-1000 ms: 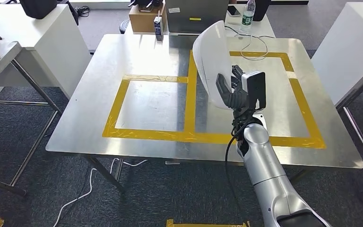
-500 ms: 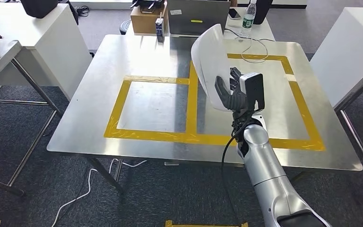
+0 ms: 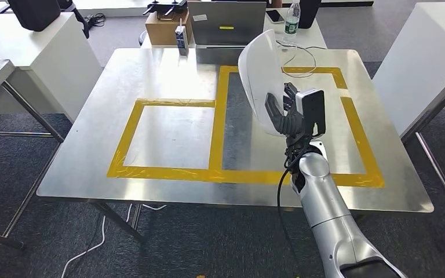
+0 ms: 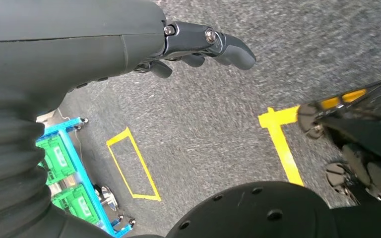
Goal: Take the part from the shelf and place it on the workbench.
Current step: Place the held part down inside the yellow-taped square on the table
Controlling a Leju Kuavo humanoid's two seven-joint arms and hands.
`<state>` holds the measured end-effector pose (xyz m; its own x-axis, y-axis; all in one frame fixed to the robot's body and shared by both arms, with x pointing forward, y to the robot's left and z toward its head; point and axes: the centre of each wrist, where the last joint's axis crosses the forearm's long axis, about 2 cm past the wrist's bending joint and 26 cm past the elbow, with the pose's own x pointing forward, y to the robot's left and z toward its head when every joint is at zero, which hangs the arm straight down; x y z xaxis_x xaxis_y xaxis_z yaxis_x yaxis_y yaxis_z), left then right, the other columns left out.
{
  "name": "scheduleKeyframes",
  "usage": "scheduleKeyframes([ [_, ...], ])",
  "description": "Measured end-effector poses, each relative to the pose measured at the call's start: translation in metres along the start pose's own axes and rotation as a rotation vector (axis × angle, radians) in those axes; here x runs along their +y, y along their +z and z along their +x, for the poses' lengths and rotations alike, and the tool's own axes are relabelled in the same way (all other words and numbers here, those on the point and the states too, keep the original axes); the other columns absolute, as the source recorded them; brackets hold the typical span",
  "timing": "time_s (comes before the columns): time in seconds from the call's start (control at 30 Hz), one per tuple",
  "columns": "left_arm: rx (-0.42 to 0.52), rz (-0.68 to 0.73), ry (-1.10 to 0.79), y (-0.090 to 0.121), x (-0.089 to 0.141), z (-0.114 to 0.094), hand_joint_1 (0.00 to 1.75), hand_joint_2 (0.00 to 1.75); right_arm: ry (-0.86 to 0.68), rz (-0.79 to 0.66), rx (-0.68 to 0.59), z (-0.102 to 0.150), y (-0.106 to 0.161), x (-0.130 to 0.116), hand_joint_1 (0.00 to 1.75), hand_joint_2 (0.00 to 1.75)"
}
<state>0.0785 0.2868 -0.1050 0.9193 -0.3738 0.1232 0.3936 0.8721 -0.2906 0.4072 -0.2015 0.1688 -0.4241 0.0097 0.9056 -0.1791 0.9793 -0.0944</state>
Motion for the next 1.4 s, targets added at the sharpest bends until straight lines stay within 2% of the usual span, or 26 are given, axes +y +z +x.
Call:
scheduleKeyframes([
  [0.23,0.000,0.000,-0.003,0.000,0.000,0.000,0.00,1.75,0.006,0.000,0.000,0.000,0.000,0.000,1.75,1.75],
  [0.53,0.003,-0.005,-0.014,-0.001,-0.003,0.002,0.00,1.75,0.108,-0.020,0.023,-0.002,-0.002,-0.003,1.75,1.75],
  [0.73,0.009,0.001,-0.042,0.000,-0.002,0.007,0.00,1.75,0.430,-0.047,0.133,-0.005,-0.015,-0.007,1.75,1.75],
  [0.87,0.008,0.004,-0.054,0.001,0.000,0.012,0.00,1.75,0.551,-0.011,0.183,-0.006,-0.027,-0.010,1.75,1.75],
  [1.03,0.024,0.004,-0.058,0.000,-0.001,0.011,0.00,1.75,0.586,0.027,0.251,-0.016,-0.023,-0.012,1.75,1.75],
  [1.4,0.029,0.000,-0.071,0.000,-0.003,0.012,0.00,1.75,0.601,0.053,0.318,-0.021,-0.022,-0.017,1.75,1.75],
])
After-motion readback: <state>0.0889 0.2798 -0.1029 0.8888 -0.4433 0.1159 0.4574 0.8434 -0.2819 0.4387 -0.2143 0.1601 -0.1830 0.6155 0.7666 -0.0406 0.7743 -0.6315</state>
